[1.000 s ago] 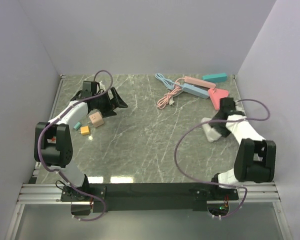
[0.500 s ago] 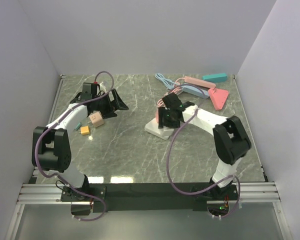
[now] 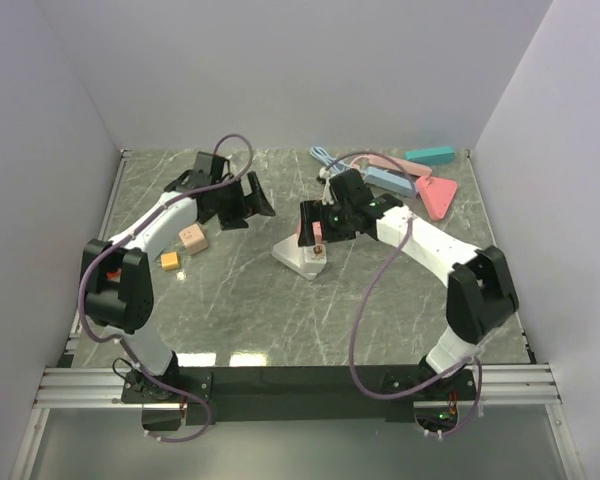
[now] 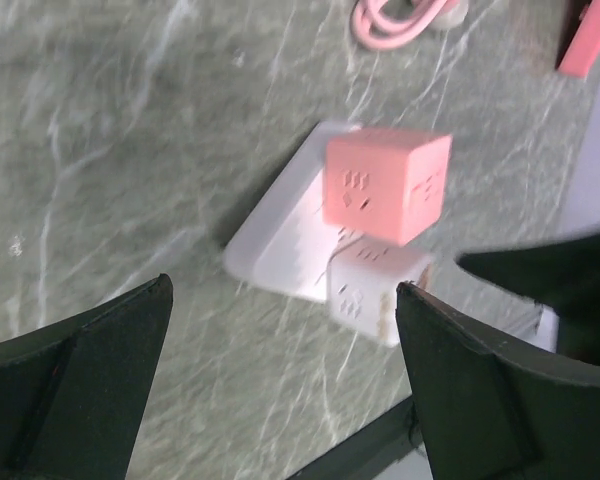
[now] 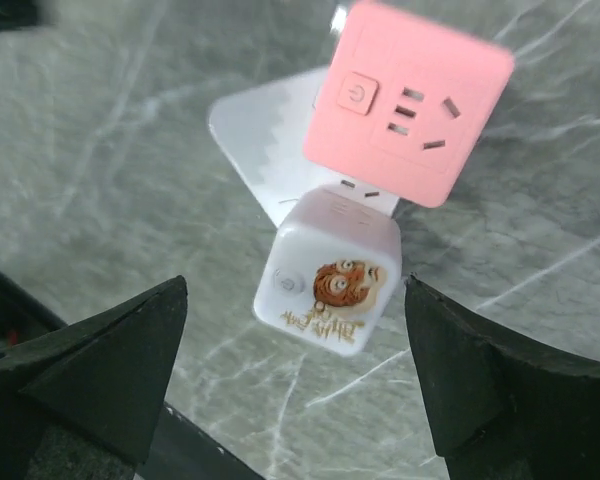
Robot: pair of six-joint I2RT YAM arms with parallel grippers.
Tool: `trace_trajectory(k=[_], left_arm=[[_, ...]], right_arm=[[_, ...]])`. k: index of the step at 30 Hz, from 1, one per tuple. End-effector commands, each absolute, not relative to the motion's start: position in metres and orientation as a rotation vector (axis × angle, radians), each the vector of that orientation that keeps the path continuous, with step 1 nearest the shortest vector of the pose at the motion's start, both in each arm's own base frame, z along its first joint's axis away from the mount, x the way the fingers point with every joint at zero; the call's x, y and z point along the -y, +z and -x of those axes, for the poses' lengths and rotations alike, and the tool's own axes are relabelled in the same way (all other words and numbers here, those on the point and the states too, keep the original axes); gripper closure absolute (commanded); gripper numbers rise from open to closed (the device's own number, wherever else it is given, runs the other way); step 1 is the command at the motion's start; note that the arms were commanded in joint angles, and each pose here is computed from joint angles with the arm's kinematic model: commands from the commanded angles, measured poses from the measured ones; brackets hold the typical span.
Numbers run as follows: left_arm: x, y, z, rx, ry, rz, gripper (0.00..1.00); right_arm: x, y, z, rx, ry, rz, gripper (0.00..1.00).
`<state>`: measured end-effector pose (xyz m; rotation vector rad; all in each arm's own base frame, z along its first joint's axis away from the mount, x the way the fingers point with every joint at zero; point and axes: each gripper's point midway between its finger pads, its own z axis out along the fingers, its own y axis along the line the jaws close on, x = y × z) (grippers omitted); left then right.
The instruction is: Pull the plug off the socket
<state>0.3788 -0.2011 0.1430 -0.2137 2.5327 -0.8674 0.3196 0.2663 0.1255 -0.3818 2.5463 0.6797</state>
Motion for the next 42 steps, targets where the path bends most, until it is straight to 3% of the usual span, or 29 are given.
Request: trace_trajectory(k=[1,8,14,23,31,35,42], left_arm=[[0.219,0.168,-0.4,-2.5,-0.759,0.254,0.01],[0.282,0.162,-0.405,-2.563,-0.583,0.077,0.01],[0.307,0.14,-0.405,-2.592,-0.303,-0.046,0.01],[0.315,0.099,-0.402,-2.6,0.005,-0.063,0.01],[0.33,0.08,-0.406,-2.588,0.058,-0.08,0.01],[0.337,0.082,-0.406,-2.579,0.038,-0.112,0.12],[0.341,0.099,-0.394,-2.579,-0.062,-0.187,0.41]], right_arm=[[-0.235,0.187,-0.352,-2.368,0.486,0.159,0.04],[-0.142,0.198,-0.362,-2.272,0.346,-0.307,0.01],[-0.089,0.196,-0.35,-2.228,0.221,-0.495,0.0],[-0.079,0.174,-0.343,-2.27,0.255,-0.58,0.0],[-0.084,0.158,-0.339,-2.299,0.3,-0.582,0.0],[-0.087,0.151,-0.338,-2.316,0.316,-0.578,0.0],[-0.091,0.144,-0.337,-2.337,0.337,-0.564,0.04]])
